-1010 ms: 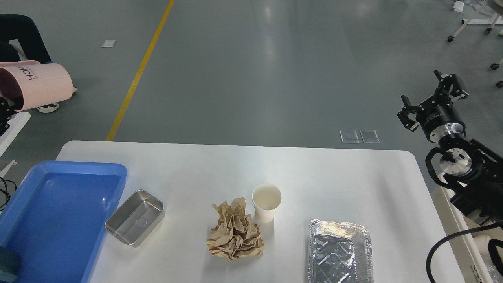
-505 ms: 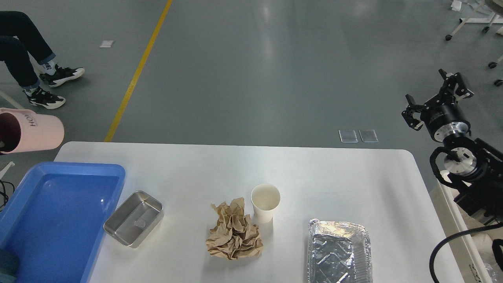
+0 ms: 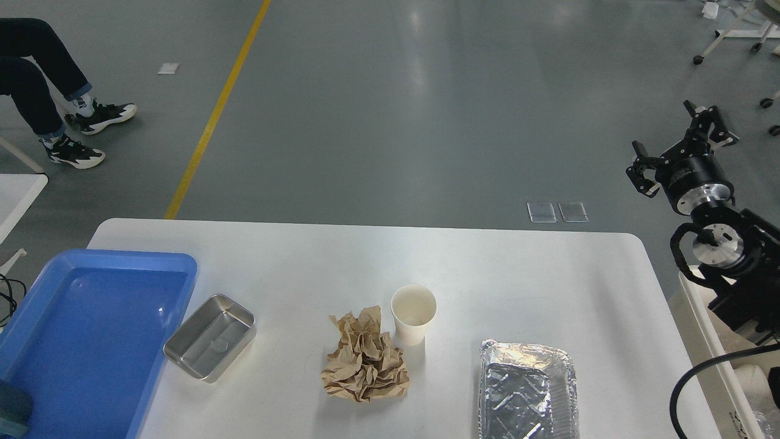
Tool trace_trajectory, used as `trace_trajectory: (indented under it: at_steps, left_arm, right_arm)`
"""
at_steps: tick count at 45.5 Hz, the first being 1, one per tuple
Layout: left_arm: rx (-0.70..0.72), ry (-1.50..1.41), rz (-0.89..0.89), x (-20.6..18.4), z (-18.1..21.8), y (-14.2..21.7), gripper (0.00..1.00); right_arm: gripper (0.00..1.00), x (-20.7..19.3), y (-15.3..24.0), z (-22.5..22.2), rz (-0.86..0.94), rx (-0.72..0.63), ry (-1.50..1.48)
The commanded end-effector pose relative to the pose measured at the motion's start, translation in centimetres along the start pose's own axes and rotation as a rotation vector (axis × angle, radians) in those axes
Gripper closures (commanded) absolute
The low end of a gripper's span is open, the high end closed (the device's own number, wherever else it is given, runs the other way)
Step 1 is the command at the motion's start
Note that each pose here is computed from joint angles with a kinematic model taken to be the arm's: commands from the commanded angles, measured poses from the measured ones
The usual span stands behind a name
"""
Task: Tidy desktop
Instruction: 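Carry the pink mug over the blue tray and lower it in, then open the left gripper to release the mug in the tray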
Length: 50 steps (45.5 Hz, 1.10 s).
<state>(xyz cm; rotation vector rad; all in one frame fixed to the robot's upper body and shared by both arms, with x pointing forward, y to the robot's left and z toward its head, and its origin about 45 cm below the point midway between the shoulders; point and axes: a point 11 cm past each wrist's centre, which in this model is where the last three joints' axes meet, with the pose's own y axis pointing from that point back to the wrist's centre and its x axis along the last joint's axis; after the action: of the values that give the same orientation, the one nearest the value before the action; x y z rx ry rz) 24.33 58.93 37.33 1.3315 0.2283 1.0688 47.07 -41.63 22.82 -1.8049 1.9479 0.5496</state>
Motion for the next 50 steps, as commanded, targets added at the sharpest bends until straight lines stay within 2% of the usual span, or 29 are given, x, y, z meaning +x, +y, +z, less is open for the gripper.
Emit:
trace_trajectory:
  at_steps: [1,5,10,17,39,50]
  left_arm:
    - [0.096,-0.008,-0.068,-1.7,-1.6,-1.9,1.00]
    - [0.120,-0.009,-0.168,-4.7,-2.3,-5.2,1.00]
    - [0.124,-0.035,-0.283,-8.8,-1.1,-9.4,1.00]
    - [0.029,-0.090,-0.367,-11.7,4.1,-13.0,1.00]
    - [0.133,-0.169,-0.460,-15.1,2.9,-15.1,1.00]
    - [0.122,-0.175,-0.446,-14.6,3.5,-14.9,1.00]
  right_arm:
    - [0.00,0.2,0.0,-0.4,0.002,0.005,0.004]
    - [0.00,0.2,0.1,-0.4,0.000,0.003,0.004]
    - [0.00,0.1,0.1,0.0,-0.002,-0.001,-0.002]
    - [0.00,0.1,0.2,0.4,-0.001,-0.007,-0.005]
    - [0.00,0.0,0.1,0.2,-0.002,-0.004,-0.005]
    - [0.00,0.2,0.1,0.1,0.001,-0.003,-0.003]
